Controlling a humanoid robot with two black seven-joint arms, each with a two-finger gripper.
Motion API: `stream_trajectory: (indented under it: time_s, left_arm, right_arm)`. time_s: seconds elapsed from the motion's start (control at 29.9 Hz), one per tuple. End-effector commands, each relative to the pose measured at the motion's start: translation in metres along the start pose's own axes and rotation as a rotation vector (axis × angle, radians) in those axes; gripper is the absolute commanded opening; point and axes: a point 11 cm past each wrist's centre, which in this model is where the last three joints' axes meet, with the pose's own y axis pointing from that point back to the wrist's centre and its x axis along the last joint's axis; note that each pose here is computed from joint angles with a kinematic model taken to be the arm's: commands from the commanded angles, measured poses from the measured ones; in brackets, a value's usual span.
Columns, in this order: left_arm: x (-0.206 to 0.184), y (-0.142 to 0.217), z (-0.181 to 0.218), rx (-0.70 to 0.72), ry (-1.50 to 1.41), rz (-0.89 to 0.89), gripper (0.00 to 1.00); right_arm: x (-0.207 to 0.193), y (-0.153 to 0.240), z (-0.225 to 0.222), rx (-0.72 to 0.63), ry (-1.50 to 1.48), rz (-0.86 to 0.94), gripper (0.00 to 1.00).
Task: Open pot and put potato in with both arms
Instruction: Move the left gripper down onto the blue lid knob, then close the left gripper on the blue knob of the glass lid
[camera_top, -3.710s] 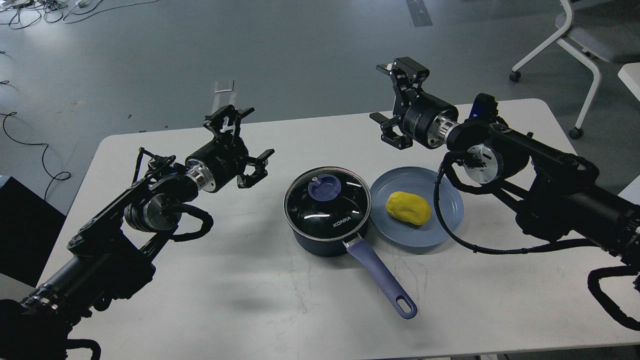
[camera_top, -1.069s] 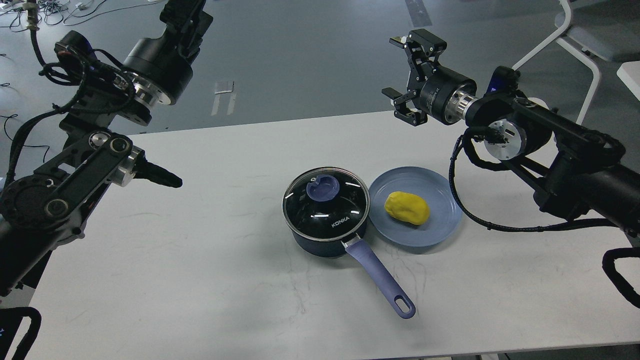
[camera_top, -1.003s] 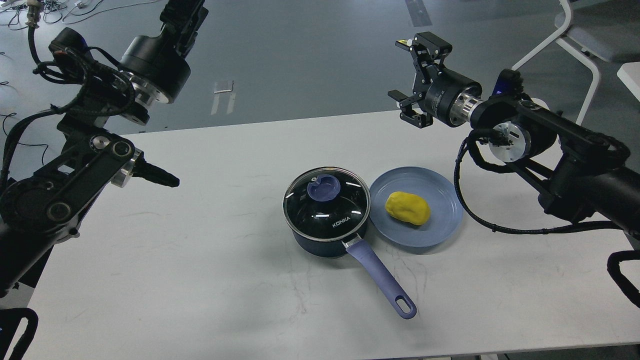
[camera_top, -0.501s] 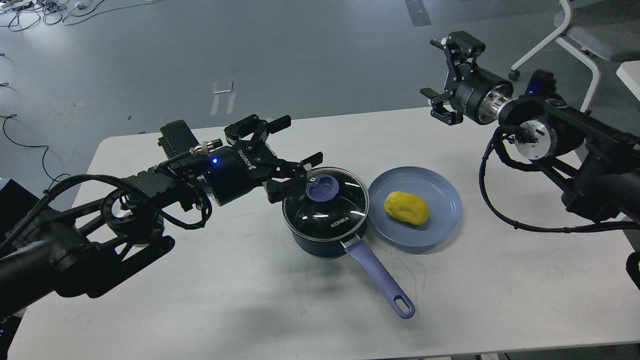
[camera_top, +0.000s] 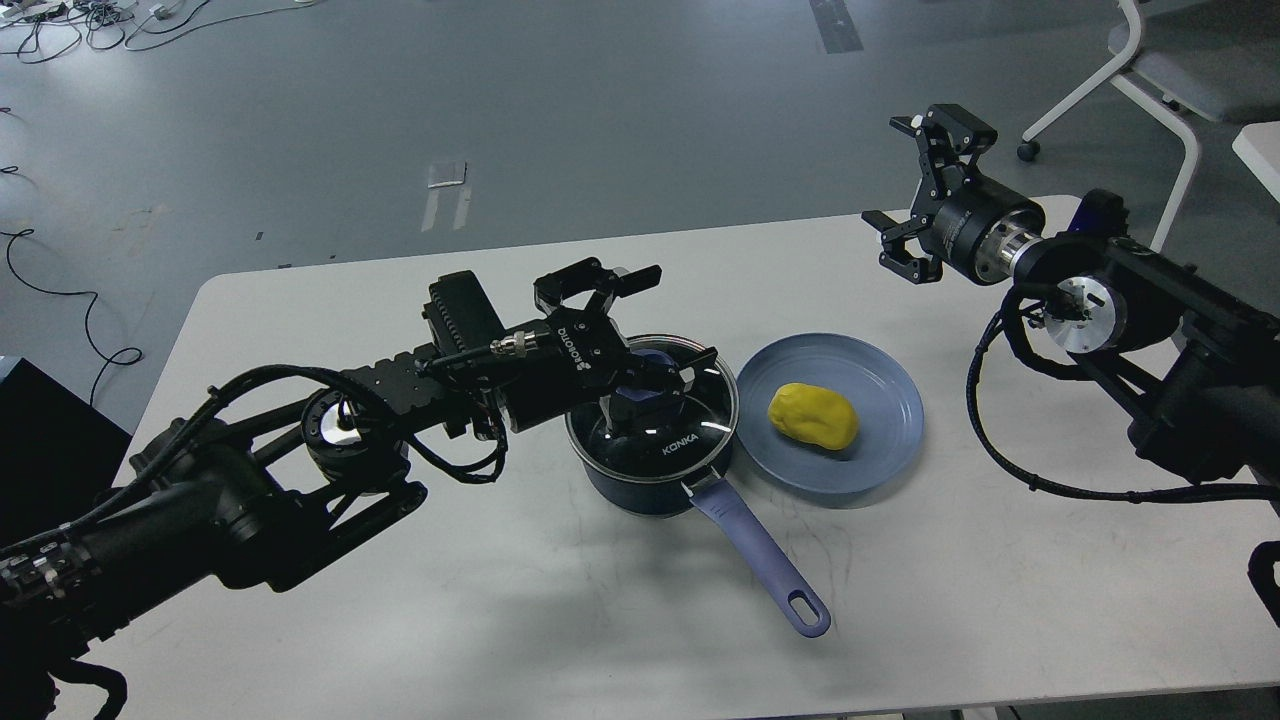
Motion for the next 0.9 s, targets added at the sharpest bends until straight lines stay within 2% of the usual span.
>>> stream_trajectory:
  time_s: [0.0, 0.13, 0.33, 0.87]
  left_arm:
    - [-0.009, -0.003, 0.001, -0.002, 0.000, -0.023, 0.95]
    - [-0.041, 0.000, 0.007, 0.004, 0.016, -0.056, 0.95]
    - [-0.059, 0.006, 0.012, 0.021, 0.047, -0.069, 0.95]
    - [-0.064, 0.010, 0.006, 0.040, 0.055, -0.079, 0.95]
  right_arm:
    - [0.001, 0.001, 0.001, 0.000, -0.003, 0.006, 1.00]
    - [0.006, 0.002, -0.001, 0.004, -0.003, 0.018, 1.00]
    - [0.008, 0.003, 0.001, 0.001, -0.004, 0.023, 1.00]
    - [0.010, 0.004, 0.003, 0.003, -0.009, 0.030, 1.00]
